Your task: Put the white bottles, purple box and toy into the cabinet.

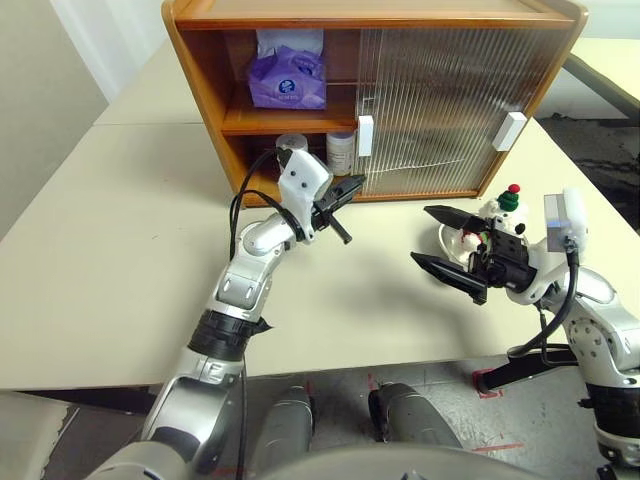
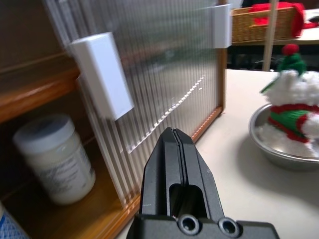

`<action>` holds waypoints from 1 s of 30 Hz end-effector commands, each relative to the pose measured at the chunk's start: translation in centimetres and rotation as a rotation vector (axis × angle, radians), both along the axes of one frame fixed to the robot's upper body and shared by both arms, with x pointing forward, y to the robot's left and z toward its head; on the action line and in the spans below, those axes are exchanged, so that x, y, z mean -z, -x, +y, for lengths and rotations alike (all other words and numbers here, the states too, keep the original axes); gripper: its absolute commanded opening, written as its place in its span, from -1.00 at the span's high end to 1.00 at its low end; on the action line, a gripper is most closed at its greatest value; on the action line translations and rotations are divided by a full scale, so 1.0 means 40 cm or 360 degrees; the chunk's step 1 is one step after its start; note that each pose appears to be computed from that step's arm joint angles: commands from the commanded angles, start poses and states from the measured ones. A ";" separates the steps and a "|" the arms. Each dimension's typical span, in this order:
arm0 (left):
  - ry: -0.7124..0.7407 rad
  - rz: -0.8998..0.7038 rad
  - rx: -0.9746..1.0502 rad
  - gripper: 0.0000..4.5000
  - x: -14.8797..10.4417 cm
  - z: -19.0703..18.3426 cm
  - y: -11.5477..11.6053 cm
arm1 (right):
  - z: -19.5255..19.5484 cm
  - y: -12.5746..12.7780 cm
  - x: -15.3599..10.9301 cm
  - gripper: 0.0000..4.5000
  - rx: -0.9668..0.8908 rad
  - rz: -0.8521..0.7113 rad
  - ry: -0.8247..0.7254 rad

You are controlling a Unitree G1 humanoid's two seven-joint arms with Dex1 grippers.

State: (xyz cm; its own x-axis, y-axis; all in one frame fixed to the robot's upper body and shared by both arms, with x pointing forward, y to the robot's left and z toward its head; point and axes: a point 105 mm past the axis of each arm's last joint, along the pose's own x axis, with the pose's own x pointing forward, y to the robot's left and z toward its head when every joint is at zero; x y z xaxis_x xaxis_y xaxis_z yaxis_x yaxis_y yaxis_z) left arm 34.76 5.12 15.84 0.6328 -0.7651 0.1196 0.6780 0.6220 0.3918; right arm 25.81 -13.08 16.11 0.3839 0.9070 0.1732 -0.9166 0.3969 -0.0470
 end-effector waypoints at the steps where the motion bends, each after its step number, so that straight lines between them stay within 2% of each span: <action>1: -0.0025 -0.0072 0.0121 0.99 -0.013 -0.051 0.003 | 0.007 0.002 0.001 -1.00 -0.0002 -0.0014 0.0010; 10: -0.0115 -0.0254 0.0015 0.99 -0.042 -0.092 -0.058 | 0.006 0.004 0.000 -1.00 0.0008 -0.0018 0.0006; 22: -0.0173 -0.0357 -0.0319 0.99 -0.058 -0.037 -0.118 | 0.007 0.008 0.002 -1.00 0.0019 -0.0014 0.0002; 30: -0.0153 -0.0362 -0.0443 0.99 -0.063 0.005 -0.132 | 0.013 0.010 0.004 -1.00 0.0010 -0.0007 -0.0007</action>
